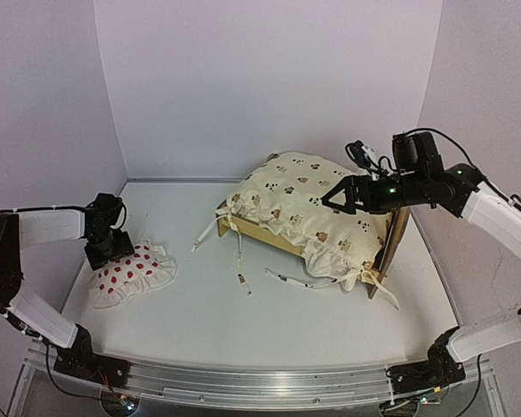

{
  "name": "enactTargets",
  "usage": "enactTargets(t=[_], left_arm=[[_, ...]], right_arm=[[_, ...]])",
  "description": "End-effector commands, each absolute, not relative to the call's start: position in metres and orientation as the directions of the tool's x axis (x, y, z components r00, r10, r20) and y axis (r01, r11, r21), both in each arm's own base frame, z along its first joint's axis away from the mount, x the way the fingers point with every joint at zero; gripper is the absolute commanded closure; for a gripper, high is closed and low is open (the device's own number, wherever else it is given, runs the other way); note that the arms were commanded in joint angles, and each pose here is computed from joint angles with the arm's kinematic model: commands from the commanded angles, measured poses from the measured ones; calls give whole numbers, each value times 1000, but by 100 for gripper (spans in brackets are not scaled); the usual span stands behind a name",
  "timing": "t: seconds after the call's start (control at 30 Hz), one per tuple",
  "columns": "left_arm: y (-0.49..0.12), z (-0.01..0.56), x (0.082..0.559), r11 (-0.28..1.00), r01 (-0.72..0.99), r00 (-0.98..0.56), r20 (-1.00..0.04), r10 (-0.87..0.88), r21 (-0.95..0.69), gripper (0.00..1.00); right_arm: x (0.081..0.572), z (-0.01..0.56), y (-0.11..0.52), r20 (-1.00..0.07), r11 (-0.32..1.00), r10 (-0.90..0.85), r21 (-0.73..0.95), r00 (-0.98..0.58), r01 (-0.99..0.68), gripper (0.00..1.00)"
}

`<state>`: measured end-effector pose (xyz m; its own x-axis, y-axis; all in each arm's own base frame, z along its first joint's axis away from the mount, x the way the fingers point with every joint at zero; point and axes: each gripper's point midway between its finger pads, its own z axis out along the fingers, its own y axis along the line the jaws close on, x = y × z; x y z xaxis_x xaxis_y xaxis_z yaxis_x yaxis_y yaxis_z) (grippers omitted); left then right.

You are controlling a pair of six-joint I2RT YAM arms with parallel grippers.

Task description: Set up the pet bed

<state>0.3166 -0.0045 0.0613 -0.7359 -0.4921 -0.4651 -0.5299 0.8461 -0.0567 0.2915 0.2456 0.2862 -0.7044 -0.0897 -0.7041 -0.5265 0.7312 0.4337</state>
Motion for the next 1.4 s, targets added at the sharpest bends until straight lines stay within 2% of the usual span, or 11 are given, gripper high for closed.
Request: enactTargets(t=[0.0, 0.17, 0.23, 0.3, 0.5, 0.6, 0.87, 0.97, 1.1, 1.23, 1.37], left_arm=[[-14, 42, 327, 845, -517, -739, -427, -522, -139, 28], [-10, 46, 335, 847, -511, -716, -471, -515, -148, 77], [-14, 52, 341, 862, -480, -718, -491, -493, -164, 91], [-25, 63, 349, 892, -407, -726, -524, -446, -196, 97], [-85, 135, 361, 981, -149, -649, -737, -189, -121, 100], [-120, 173, 361, 994, -3, -580, -810, -91, -110, 100], [-201, 227, 350, 947, 322, -415, -899, 141, -1, 100], [-248, 241, 336, 867, 484, -280, -918, 282, 119, 100], [-306, 240, 310, 690, 675, -112, -887, 447, 262, 100], [-350, 241, 277, 501, 780, 90, -859, 504, 376, 100], [-373, 251, 249, 394, 800, 249, -849, 467, 452, 100]], right_arm=[[286, 298, 243, -739, 719, -91, 415, -668, -557, 2], [285, 294, 241, -738, 727, -97, 406, -668, -554, 2], [284, 292, 240, -736, 727, -100, 405, -670, -554, 2], [283, 292, 240, -735, 725, -101, 407, -670, -556, 2], [278, 293, 250, -715, 683, -107, 452, -691, -574, 2], [275, 296, 258, -702, 644, -116, 485, -703, -591, 2], [274, 305, 268, -691, 601, -117, 522, -714, -604, 2], [273, 307, 270, -686, 588, -117, 535, -719, -606, 2], [270, 307, 273, -666, 573, -112, 563, -737, -596, 2], [264, 302, 280, -616, 538, -116, 620, -779, -571, 2], [263, 295, 288, -552, 513, -117, 678, -826, -526, 2]])
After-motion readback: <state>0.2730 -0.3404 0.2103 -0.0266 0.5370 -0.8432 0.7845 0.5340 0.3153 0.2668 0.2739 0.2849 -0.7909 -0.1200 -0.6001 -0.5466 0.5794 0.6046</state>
